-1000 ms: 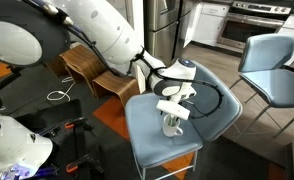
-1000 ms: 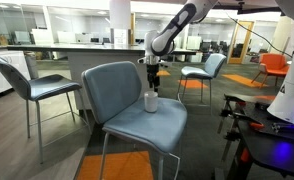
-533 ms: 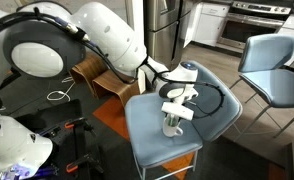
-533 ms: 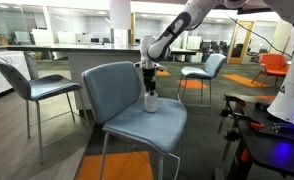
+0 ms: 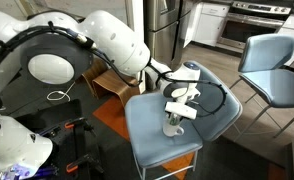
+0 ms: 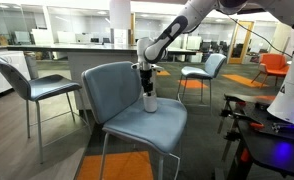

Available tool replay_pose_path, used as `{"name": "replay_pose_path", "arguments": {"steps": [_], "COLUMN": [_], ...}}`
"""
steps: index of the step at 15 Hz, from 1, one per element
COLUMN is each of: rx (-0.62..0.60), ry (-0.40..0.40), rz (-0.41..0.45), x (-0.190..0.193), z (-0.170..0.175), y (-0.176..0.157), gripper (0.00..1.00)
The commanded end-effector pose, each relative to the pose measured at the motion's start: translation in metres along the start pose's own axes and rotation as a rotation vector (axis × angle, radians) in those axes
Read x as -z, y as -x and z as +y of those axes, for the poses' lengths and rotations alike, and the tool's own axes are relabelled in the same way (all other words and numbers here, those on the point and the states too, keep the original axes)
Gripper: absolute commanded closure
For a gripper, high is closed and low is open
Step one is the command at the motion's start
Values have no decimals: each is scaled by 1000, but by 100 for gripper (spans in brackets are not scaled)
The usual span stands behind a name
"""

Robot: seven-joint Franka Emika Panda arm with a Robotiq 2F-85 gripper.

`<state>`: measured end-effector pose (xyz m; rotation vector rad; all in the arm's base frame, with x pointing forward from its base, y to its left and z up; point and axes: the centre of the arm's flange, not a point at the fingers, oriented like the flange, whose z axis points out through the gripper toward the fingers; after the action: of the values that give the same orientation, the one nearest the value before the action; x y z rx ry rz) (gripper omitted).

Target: Remove the marker from the mug cup and place it on the seat

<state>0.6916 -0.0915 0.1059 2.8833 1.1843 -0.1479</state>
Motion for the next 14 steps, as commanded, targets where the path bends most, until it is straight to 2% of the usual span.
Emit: {"name": "replay_pose_path", "arguments": {"steps": [1,4,8,14], "rx": [4,-5,-50,-127], "ry": [-12,-8,-24,-54], "rz": [-38,-54,-76,-104], "x": [-2,0,2,7], "z": [4,0,-6,-17], "y": [-6,-4,-2,-6], "gripper": [34,31,33,43]}}
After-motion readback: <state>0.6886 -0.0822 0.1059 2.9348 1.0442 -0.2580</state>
